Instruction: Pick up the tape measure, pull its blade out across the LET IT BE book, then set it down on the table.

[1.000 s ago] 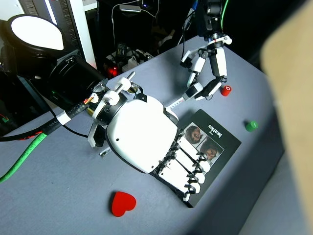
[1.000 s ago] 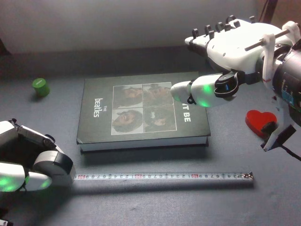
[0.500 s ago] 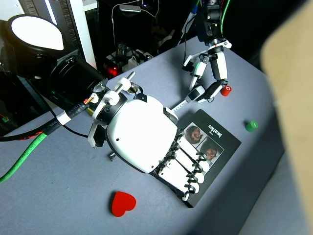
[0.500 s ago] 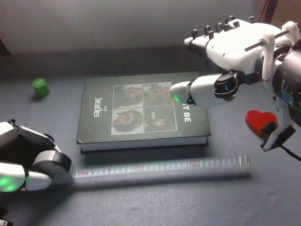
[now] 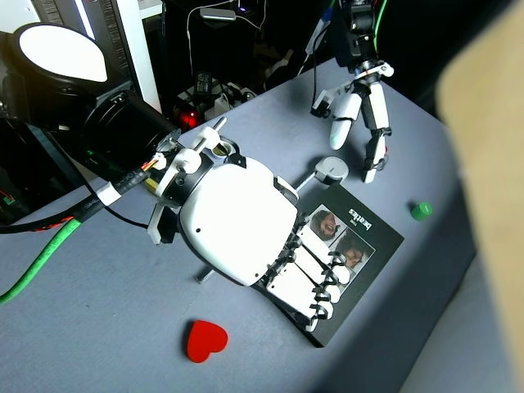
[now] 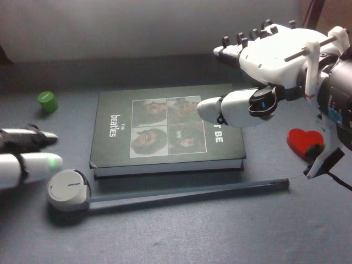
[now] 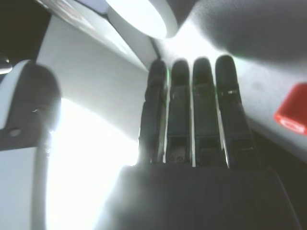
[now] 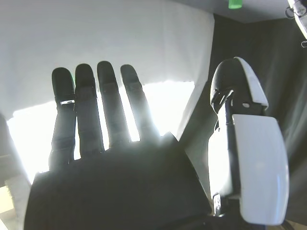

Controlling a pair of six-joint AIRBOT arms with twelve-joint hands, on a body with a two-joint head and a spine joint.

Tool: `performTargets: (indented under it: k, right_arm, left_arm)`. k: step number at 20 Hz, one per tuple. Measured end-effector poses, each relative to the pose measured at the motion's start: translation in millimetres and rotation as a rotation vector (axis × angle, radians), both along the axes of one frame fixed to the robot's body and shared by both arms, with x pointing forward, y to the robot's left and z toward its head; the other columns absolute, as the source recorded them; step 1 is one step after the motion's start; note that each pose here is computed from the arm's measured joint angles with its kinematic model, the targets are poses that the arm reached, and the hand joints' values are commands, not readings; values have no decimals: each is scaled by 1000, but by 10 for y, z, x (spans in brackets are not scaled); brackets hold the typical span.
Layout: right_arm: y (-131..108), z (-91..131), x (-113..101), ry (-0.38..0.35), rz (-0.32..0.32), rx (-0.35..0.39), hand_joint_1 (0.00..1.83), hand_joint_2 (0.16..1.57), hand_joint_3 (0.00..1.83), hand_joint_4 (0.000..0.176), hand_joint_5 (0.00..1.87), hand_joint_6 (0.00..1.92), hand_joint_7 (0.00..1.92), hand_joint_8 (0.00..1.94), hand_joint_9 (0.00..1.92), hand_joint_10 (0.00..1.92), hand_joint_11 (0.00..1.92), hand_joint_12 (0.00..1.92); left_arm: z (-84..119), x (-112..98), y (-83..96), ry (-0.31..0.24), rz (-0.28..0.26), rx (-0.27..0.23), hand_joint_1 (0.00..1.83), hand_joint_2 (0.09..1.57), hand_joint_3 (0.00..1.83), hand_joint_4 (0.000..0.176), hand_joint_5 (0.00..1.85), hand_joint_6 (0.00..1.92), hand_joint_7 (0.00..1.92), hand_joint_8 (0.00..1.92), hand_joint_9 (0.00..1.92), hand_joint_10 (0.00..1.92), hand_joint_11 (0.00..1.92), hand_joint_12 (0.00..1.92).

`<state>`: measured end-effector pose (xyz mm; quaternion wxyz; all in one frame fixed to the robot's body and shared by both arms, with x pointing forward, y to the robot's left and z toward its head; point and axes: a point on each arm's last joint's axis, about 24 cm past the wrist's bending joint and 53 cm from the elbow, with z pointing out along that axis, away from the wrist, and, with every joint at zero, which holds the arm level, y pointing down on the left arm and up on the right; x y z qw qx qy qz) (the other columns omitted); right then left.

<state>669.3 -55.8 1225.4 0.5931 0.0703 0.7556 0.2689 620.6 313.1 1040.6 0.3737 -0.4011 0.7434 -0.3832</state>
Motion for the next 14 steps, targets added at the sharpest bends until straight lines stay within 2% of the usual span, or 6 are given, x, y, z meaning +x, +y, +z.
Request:
performTargets:
  k: [2, 4, 7, 10, 12, 14]
  right_arm:
    - [-3, 0, 0, 0, -2, 0, 64, 1105, 0, 0, 146, 2, 222, 3, 248, 3, 0, 878]
    - [7, 0, -10, 0, 1, 0, 64, 1105, 0, 0, 146, 2, 222, 3, 248, 3, 0, 878]
    - [33, -13, -51, 1, 6, -3, 64, 1107, 0, 0, 146, 2, 222, 3, 249, 3, 0, 879]
    - [14, -54, -99, 3, -10, -15, 58, 1126, 2, 0, 208, 6, 286, 4, 279, 4, 0, 928]
    - [36, -6, -161, -35, -15, -39, 162, 1131, 1, 0, 460, 28, 548, 18, 508, 31, 206, 978]
    - [57, 39, -213, -68, -19, -55, 445, 1124, 1, 0, 767, 78, 821, 57, 832, 150, 503, 1096]
  left_arm:
    - [197, 144, 164, -40, 11, 39, 436, 995, 0, 0, 386, 0, 340, 3, 349, 6, 101, 788]
    - [421, 318, 203, -91, 2, 57, 432, 996, 0, 0, 393, 3, 344, 4, 355, 7, 105, 792]
    - [674, 495, -73, -143, -70, 93, 429, 997, 0, 0, 392, 2, 348, 4, 344, 1, 98, 794]
    - [984, 661, -316, -215, -78, 93, 425, 1002, 1, 0, 428, 15, 380, 14, 365, 8, 122, 806]
    - [1206, 760, -513, -283, -52, 86, 453, 1041, 2, 0, 576, 17, 511, 9, 477, 14, 185, 810]
    - [1404, 833, -738, -334, -46, 94, 606, 1050, 1, 0, 804, 23, 756, 20, 737, 52, 337, 849]
